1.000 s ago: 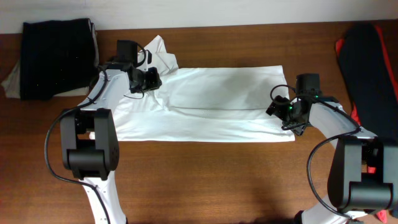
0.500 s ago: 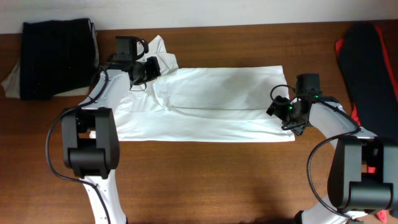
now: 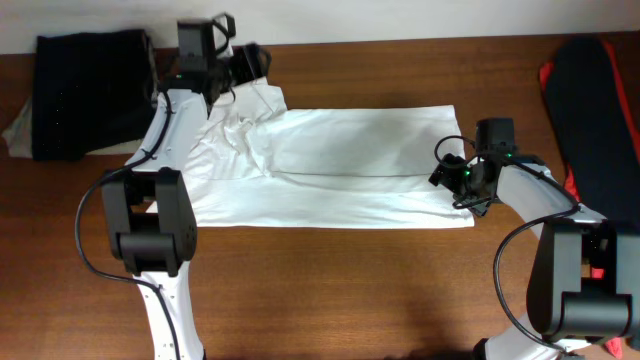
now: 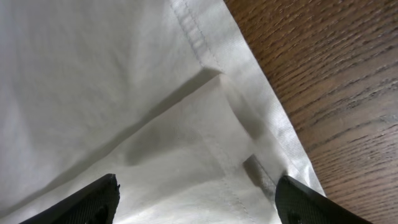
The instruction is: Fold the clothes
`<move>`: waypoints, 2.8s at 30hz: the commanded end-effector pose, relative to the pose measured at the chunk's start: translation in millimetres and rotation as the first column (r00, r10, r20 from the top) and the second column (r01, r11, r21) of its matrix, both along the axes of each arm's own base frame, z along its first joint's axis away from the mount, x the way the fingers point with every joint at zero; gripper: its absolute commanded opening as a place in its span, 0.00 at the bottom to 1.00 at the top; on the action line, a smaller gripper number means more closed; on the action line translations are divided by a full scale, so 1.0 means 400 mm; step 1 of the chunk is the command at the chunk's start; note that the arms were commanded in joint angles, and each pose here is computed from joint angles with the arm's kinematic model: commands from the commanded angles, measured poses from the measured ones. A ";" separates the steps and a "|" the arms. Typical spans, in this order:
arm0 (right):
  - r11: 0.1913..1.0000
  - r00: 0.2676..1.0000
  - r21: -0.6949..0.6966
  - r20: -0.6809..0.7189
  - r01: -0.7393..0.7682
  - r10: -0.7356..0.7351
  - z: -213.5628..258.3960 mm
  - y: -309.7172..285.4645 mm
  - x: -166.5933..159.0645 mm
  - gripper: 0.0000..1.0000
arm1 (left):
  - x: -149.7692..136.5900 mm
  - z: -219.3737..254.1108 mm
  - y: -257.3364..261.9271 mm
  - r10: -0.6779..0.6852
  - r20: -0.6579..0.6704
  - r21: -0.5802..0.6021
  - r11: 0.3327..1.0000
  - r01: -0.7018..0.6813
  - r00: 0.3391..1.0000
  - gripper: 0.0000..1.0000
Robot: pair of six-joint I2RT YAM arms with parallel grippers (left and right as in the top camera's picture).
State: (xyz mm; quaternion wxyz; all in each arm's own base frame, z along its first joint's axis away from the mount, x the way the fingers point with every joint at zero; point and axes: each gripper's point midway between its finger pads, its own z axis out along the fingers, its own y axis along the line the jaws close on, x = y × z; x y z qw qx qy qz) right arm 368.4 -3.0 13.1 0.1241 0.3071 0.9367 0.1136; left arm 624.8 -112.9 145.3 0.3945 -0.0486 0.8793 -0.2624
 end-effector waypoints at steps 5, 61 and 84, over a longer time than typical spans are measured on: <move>1.000 1.000 -0.016 -0.009 -0.002 0.002 -0.011 -0.002 -0.006 0.84 | 0.028 -0.069 -0.001 0.131 -0.021 0.080 0.989 -0.128 0.991 0.70; 0.971 0.922 -0.192 0.332 -0.142 0.200 0.325 -0.031 0.198 0.98 | 0.018 -0.326 -0.012 0.376 -0.172 0.132 0.925 -0.357 0.910 0.01; 0.924 0.882 -0.338 0.360 -0.179 0.303 0.079 -0.003 0.476 0.83 | 0.022 -0.315 -0.050 0.339 -0.163 0.100 0.940 -0.327 0.926 0.01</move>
